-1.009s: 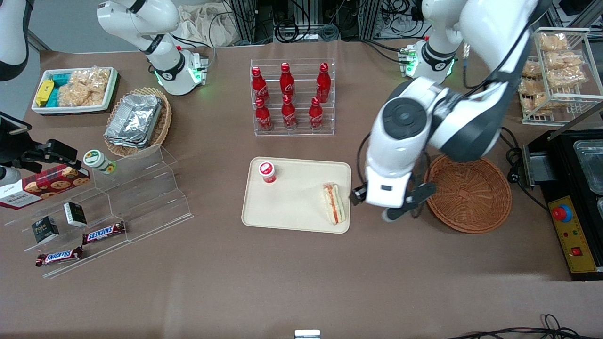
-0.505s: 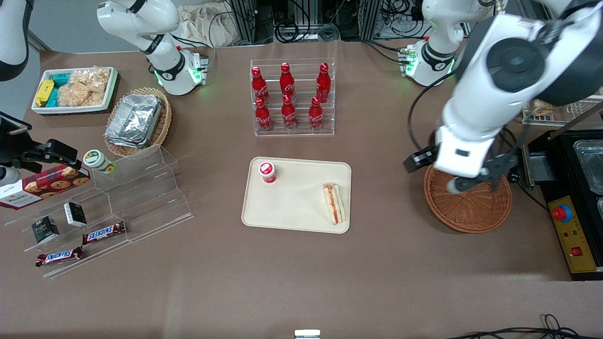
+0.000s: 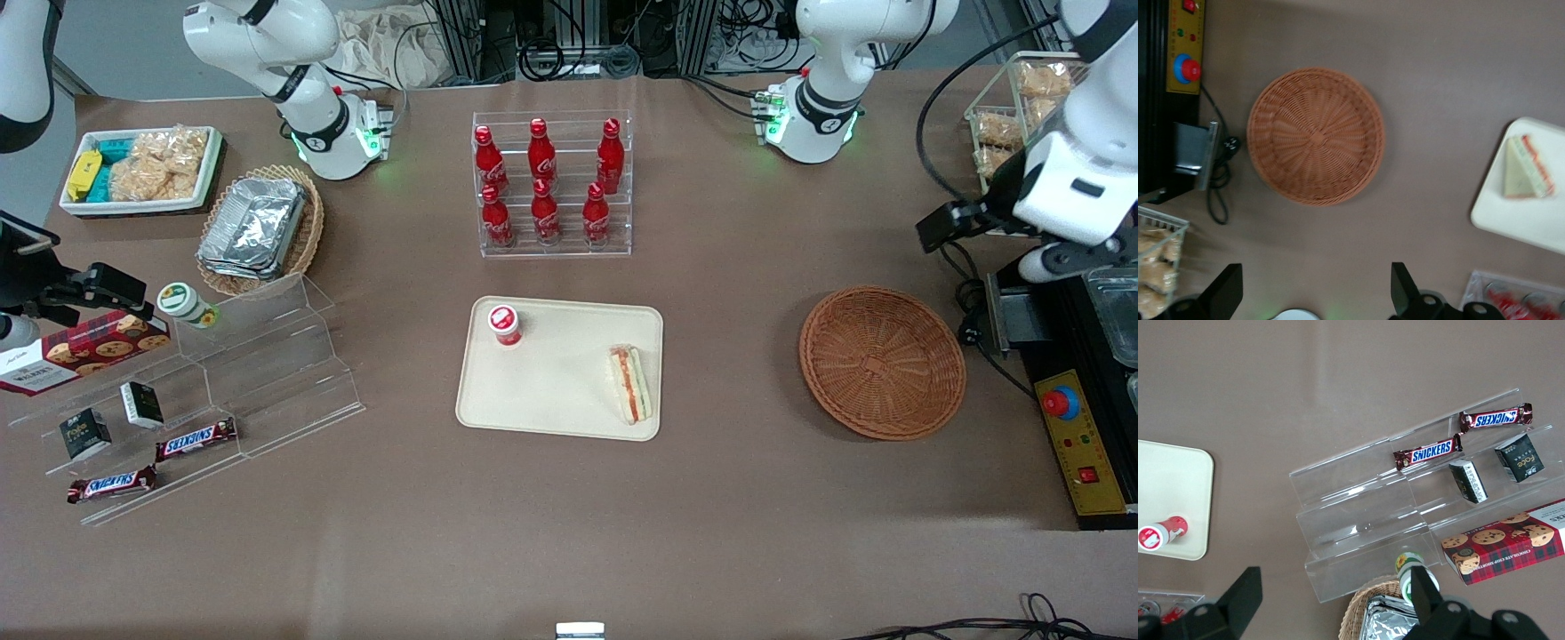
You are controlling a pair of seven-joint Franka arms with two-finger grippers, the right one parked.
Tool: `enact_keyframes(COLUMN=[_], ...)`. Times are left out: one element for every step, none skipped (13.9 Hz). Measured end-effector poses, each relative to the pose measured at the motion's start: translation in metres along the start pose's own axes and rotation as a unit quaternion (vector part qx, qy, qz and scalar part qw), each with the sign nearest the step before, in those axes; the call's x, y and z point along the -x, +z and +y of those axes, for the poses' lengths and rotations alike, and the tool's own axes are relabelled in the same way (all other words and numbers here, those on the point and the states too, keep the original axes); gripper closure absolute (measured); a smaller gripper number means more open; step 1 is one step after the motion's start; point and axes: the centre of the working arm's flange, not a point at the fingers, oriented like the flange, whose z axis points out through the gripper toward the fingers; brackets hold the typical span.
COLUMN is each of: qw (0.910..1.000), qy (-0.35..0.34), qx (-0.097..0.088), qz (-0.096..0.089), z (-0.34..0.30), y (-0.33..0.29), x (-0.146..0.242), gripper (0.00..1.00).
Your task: Place sandwich from basket to tray
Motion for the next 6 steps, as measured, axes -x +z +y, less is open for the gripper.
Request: enact_keyframes(qw=[1.0000, 0.9999, 0.9997, 0.9997, 0.9996, 0.9995], qy=[0.009, 0.017, 0.022, 0.025, 0.027, 0.031], qx=[0.000, 0.000, 0.001, 0.003, 0.004, 0.005], qz=[-0.001, -0.003, -0.004, -0.004, -0.003, -0.002], z=[-0.011, -0.022, -0.032, -0.041, -0.047, -0.050], y=[0.000, 0.000, 0.000, 0.000, -0.001, -0.002], x=[0.008, 0.015, 0.021, 0.026, 0.028, 0.029], gripper=[0.00, 0.00, 0.00, 0.00, 0.00, 0.00])
